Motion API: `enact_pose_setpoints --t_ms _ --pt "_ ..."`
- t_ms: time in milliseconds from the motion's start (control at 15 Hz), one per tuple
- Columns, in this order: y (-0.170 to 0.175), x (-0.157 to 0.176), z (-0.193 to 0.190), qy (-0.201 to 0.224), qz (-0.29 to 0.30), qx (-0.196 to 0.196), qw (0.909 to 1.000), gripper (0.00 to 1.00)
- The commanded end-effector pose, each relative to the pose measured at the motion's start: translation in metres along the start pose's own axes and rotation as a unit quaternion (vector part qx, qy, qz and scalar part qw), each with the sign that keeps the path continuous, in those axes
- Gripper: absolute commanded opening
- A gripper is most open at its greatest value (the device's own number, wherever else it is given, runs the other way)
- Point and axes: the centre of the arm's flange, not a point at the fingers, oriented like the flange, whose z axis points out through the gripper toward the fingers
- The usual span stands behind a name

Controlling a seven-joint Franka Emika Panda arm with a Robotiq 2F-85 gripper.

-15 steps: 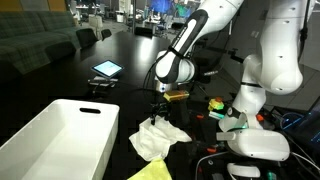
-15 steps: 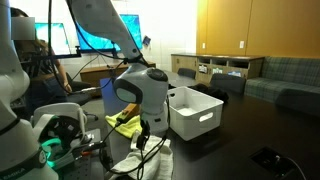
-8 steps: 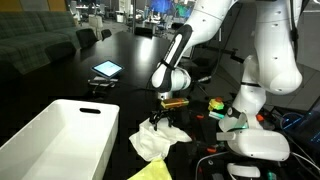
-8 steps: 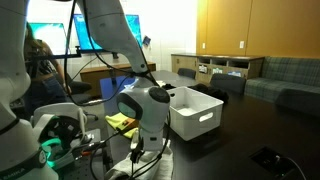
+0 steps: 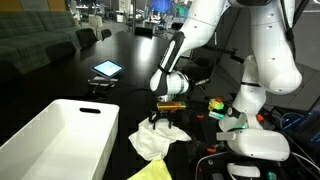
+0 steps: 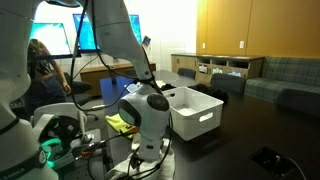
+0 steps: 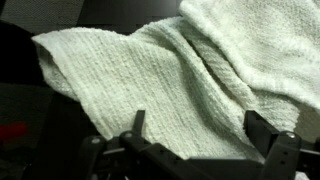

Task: Pick up the cloths from the table and put them in the box, then pick up the marker and the seal tape put them in the cup

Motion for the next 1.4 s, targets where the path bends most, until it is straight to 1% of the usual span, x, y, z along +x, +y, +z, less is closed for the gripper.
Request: enact_pose_setpoints --t_ms 0,200,267,333,400,467,733,933,1000,1133,1200,1333 --pt "-0.008 0.015 0.008 0.023 0.056 0.005 0.9981 1.00" --pt "-0.010 0.024 0.012 0.033 0.088 -0.008 0.9956 1.00" --pt "-0.013 0.026 0.014 0.034 0.093 -0.011 0.9951 0.92" --pt "-0.015 0.027 0.015 0.035 0.093 -0.013 0.9950 0.74" --pt "-0.019 0.027 0.014 0.036 0.094 -0.014 0.9948 0.67" --pt "-0.022 0.027 0.012 0.038 0.095 -0.014 0.9946 0.57" --pt "-0.029 0.023 0.001 0.053 0.091 -0.016 0.9943 0.28" --pt "-0.028 0.018 -0.026 0.084 0.072 -0.013 0.9938 0.05" --pt "-0.028 0.017 -0.036 0.098 0.061 -0.013 0.9932 0.00" --pt "-0.029 0.011 -0.063 0.142 0.040 -0.016 0.9890 0.01" --pt "-0.029 0.008 -0.079 0.167 0.024 -0.017 0.9855 0.01" --pt "-0.033 -0.005 -0.113 0.217 -0.004 -0.020 0.9759 0.02"
